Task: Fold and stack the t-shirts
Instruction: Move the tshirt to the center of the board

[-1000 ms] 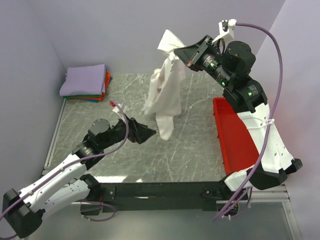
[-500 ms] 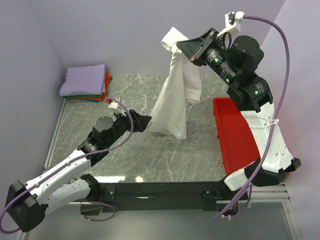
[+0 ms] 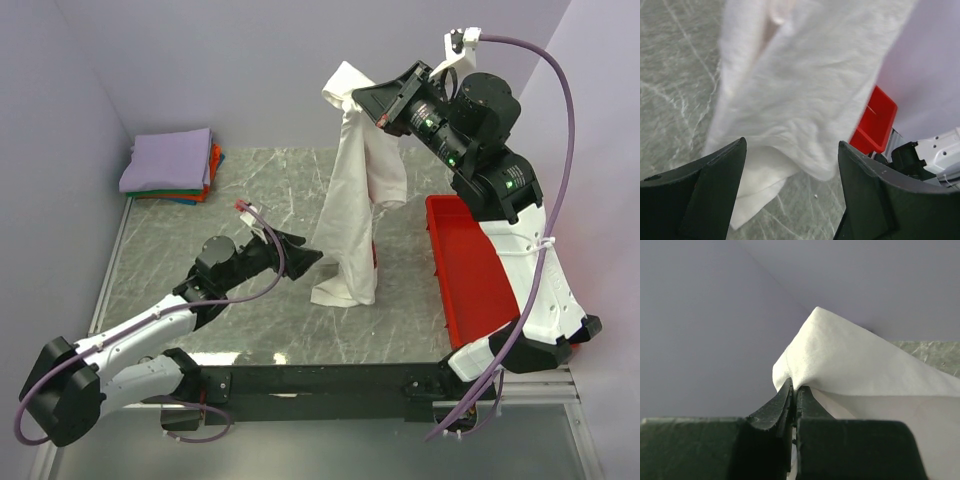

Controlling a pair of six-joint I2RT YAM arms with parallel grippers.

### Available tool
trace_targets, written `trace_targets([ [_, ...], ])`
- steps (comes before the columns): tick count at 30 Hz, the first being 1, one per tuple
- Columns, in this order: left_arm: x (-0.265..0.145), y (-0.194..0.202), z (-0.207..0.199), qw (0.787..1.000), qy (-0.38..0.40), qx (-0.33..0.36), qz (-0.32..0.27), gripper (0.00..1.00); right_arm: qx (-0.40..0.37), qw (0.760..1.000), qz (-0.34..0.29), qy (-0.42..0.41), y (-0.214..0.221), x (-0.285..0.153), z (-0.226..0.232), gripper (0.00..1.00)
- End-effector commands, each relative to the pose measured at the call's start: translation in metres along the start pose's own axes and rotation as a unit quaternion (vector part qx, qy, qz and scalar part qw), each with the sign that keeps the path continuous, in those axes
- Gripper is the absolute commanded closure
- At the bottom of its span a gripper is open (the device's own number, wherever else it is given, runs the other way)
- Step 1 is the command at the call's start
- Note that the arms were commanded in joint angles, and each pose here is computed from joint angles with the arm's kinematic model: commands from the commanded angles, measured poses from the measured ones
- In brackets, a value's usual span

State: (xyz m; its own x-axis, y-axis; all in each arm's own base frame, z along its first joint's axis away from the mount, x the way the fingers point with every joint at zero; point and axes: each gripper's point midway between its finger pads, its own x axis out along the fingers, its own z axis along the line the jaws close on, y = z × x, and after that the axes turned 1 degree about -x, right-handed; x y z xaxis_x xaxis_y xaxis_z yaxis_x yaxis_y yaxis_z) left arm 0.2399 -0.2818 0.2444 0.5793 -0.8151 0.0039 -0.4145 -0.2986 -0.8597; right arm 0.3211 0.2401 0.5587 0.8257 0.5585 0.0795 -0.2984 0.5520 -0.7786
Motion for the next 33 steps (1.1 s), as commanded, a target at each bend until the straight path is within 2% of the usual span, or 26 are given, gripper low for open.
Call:
trace_targets([
  [1,0.005,-0.014,-0.024,0.997,0.067,0.027,-0.027,0.21,-0.006,0.998,-0.052,-0.042,-0.030,-0.016,0.027,1.00],
  [5,0.020,-0.008,-0.003,0.999,0.025,0.034,-0.017,0.22,-0.006,0.998,-0.051,-0.042,-0.029,-0.014,0.026,1.00],
  [10,0.025,-0.026,0.025,0.996,-0.054,0.044,-0.056,0.21,-0.006,0.998,-0.049,-0.040,-0.029,-0.014,0.026,1.00],
  [20,0.024,-0.033,0.038,0.991,-0.091,0.084,-0.054,0.21,-0.009,0.998,-0.045,-0.040,-0.028,-0.014,0.026,1.00],
  [26,0.028,-0.027,0.037,0.991,-0.080,0.097,-0.042,0.21,-0.006,0.998,-0.041,-0.039,-0.026,-0.011,0.025,1.00],
  [33,0.044,-0.002,0.018,0.997,-0.001,0.079,0.003,0.23,-0.007,0.999,-0.040,-0.030,-0.025,-0.011,0.021,1.00],
])
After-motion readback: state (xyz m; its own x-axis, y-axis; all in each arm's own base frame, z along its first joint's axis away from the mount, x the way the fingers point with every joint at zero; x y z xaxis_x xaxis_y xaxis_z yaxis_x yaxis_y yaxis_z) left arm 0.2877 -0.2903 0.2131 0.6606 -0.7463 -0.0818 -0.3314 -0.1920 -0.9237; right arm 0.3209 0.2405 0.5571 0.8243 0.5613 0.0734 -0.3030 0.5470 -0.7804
